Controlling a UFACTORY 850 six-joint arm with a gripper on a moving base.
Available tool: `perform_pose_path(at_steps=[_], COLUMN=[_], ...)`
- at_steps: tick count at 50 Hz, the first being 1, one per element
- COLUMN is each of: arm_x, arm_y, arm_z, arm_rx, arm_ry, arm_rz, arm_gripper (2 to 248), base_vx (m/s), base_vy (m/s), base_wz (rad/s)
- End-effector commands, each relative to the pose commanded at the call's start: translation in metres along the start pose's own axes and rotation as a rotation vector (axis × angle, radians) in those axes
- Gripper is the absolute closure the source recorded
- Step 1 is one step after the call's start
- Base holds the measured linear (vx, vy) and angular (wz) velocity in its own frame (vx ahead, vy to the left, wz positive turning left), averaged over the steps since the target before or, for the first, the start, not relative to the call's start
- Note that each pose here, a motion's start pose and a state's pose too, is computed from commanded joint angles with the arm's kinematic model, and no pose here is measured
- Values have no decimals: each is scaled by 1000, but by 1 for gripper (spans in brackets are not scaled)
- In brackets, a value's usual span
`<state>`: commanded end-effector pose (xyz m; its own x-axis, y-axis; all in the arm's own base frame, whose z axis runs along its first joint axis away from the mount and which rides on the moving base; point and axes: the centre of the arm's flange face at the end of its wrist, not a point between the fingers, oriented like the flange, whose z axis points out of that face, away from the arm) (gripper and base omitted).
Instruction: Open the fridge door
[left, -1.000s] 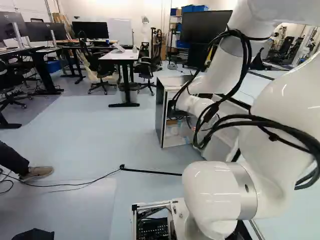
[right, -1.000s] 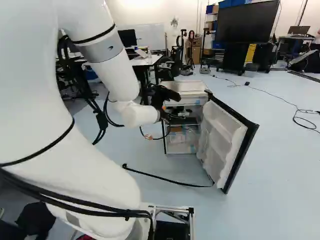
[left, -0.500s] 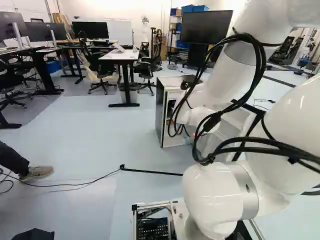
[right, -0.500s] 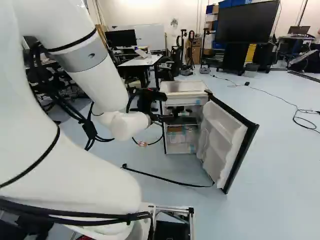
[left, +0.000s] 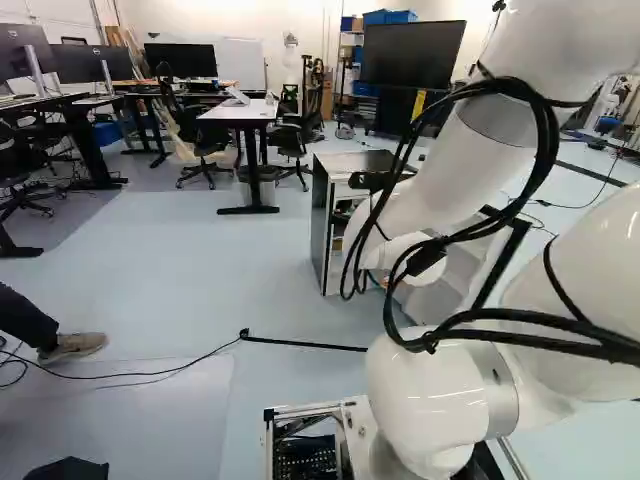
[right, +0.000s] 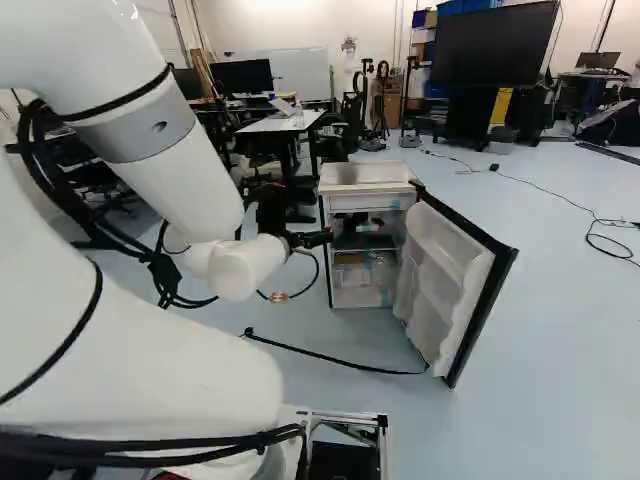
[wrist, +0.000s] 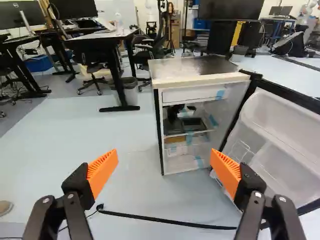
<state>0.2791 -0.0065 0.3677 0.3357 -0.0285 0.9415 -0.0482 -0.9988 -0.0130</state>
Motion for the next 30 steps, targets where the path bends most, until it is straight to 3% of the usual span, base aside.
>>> perform_pose_path(at_steps=[30], arm_x=[-5], arm_y=[-6], arm_z=[-8], arm_rx=[41], arm_ry=[11], arm_rz=[-28], arm_gripper=[3], base_vx=[0], base_vy=[0], base_wz=[0])
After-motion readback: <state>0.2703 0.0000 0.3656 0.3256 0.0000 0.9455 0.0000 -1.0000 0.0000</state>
